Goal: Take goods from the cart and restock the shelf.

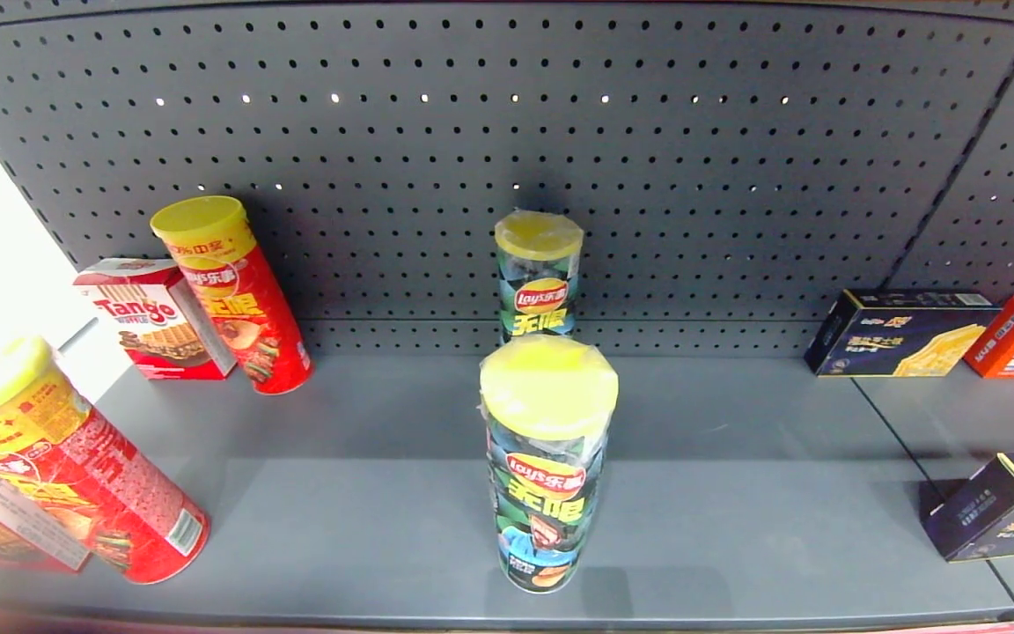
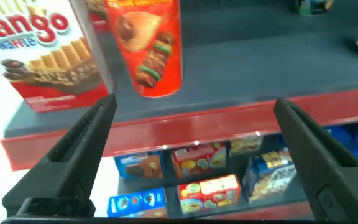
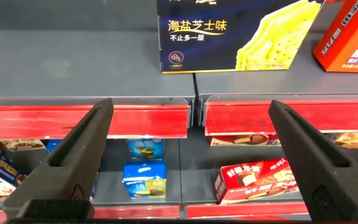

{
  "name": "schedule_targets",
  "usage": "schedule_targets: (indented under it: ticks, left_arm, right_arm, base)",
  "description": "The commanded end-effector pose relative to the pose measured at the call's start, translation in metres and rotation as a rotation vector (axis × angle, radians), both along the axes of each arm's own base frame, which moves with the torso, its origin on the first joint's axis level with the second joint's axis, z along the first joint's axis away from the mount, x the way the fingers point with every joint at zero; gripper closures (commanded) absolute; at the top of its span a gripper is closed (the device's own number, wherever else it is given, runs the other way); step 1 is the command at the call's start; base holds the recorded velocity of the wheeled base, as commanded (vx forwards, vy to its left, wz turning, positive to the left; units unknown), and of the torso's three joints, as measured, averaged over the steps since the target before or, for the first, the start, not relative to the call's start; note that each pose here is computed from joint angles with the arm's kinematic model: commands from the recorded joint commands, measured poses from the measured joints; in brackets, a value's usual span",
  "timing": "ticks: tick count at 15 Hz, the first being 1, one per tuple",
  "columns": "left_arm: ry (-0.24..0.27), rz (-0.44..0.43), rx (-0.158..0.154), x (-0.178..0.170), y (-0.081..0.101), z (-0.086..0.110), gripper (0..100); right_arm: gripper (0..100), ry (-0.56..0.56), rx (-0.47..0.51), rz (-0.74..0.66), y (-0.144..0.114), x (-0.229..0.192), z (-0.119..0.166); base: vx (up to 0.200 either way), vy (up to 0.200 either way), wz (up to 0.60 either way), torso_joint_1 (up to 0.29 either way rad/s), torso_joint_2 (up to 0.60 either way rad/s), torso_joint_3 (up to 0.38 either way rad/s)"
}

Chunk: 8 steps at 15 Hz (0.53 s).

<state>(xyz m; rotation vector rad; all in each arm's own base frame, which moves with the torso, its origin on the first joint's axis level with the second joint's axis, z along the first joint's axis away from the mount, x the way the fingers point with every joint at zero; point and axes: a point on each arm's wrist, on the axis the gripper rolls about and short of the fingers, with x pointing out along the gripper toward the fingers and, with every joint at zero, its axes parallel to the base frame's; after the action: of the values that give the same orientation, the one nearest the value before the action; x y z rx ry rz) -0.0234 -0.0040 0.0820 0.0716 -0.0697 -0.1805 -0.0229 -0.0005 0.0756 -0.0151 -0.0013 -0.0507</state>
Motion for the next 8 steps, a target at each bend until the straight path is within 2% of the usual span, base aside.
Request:
schedule_targets:
  ticks: [1, 3, 5, 6, 7, 8]
  left_arm:
    - [-0.002, -0.068, 0.01, -0.0003, -0.0015, 0.0, 0]
    - [0.0, -0.086, 0.001, -0.0004, -0.0019, 0.0, 0]
    - [0.018, -0.089, -0.047, -0.0004, -0.0019, -0.0006, 0]
    - [0.022, -0.087, -0.052, -0.0004, -0.0018, -0.0009, 0]
    - [0.022, -0.074, -0.057, -0.0003, -0.0016, -0.0009, 0]
    - [0.018, -0.019, -0.058, 0.0, -0.0004, -0.0007, 0]
  right_arm:
    - [0, 0.002, 0.0, 0.0, 0.0, 0.0001, 0.0001]
    - [0, 0.002, 0.0, 0.0, 0.0, 0.0001, 0.0001]
    - [0, 0.002, 0.0, 0.0, 0.0, 0.0001, 0.0001]
    - [0, 0.002, 0.0, 0.0, 0.0, 0.0001, 0.0001]
    - [0, 0.002, 0.0, 0.0, 0.0, 0.0001, 0.0001]
    - [0, 0.002, 0.0, 0.0, 0.0, 0.0001, 0.0001]
  base:
    - [0.0, 0.0, 0.0, 0.0, 0.0, 0.0]
    - [0.0, 0.0, 0.0, 0.0, 0.0, 0.0]
    - [0.0, 0.0, 0.0, 0.0, 0.0, 0.0]
    - [0.0, 0.0, 0.0, 0.0, 0.0, 0.0]
    - [0.0, 0.0, 0.0, 0.0, 0.0, 0.0]
    - [0.0, 0.0, 0.0, 0.0, 0.0, 0.0]
